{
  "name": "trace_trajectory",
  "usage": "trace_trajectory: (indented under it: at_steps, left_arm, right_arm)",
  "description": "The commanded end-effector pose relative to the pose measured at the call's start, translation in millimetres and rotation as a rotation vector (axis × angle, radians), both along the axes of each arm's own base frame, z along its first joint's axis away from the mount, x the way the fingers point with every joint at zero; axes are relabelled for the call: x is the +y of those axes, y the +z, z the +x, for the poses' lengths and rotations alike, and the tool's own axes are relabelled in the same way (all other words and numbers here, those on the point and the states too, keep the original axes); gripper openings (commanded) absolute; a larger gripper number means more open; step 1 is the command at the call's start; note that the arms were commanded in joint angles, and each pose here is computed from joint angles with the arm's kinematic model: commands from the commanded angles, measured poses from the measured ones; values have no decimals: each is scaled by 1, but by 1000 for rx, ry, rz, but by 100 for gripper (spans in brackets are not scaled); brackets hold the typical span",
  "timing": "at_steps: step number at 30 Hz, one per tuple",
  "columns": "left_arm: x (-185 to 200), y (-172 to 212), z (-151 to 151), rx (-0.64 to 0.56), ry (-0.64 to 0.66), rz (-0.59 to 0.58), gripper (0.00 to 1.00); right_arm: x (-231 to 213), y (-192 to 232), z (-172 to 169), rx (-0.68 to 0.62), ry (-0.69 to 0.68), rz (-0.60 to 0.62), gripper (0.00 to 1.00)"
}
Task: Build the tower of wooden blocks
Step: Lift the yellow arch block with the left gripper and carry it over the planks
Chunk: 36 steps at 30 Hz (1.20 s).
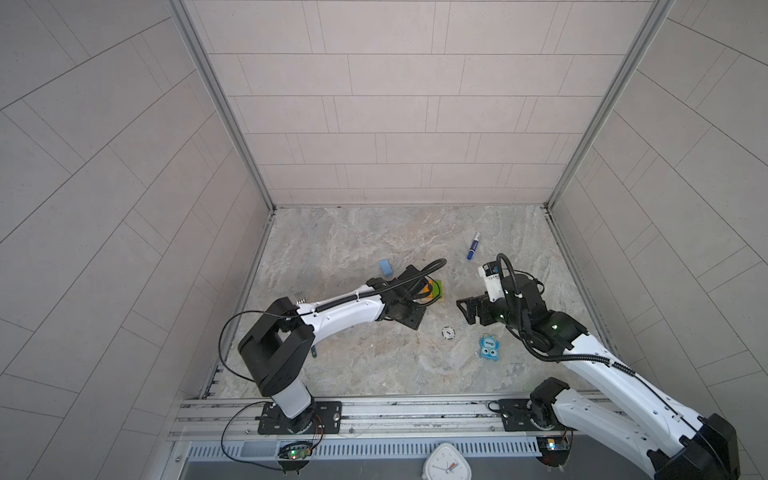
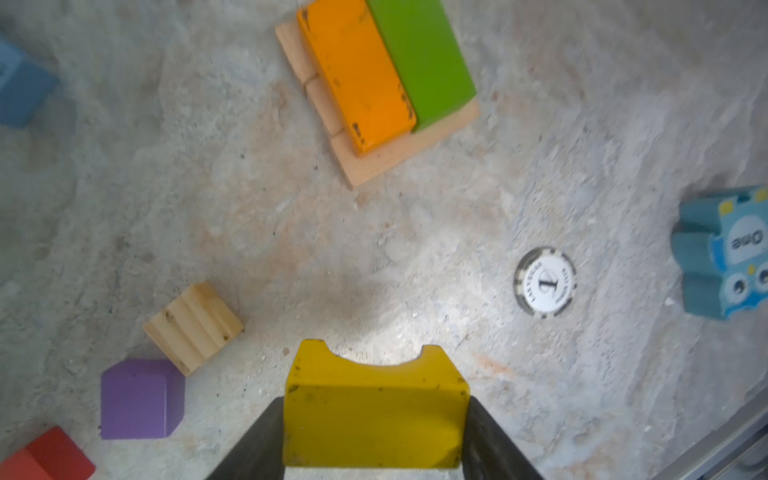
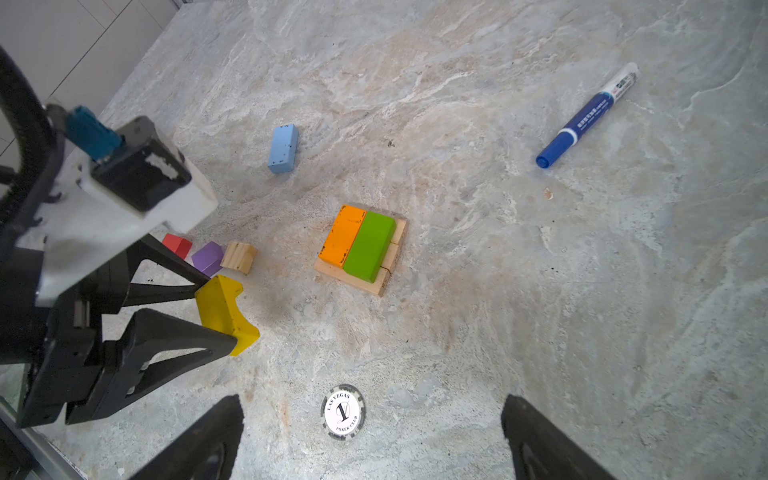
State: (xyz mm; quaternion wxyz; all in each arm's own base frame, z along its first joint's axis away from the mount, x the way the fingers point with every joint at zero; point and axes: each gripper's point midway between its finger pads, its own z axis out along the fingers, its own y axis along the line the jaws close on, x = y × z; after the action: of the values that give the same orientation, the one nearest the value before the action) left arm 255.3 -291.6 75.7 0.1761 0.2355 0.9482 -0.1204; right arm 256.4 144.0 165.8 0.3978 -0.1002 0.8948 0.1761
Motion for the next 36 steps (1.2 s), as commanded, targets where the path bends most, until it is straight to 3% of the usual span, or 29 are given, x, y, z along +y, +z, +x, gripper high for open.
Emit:
trace_trajectory:
  at_steps: [1, 20, 36]
  left_arm:
    - [-2, 8, 12, -15, 62, 33, 43]
    - [-47, 21, 75, -5, 276, -18, 41]
    - [-60, 15, 99, -5, 401, -22, 41]
  right_arm:
    - [-8, 2, 1, -17, -59, 8, 98]
    - [-16, -9, -16, 12, -84, 39, 98]
    - [-23, -11, -22, 16, -107, 34, 99]
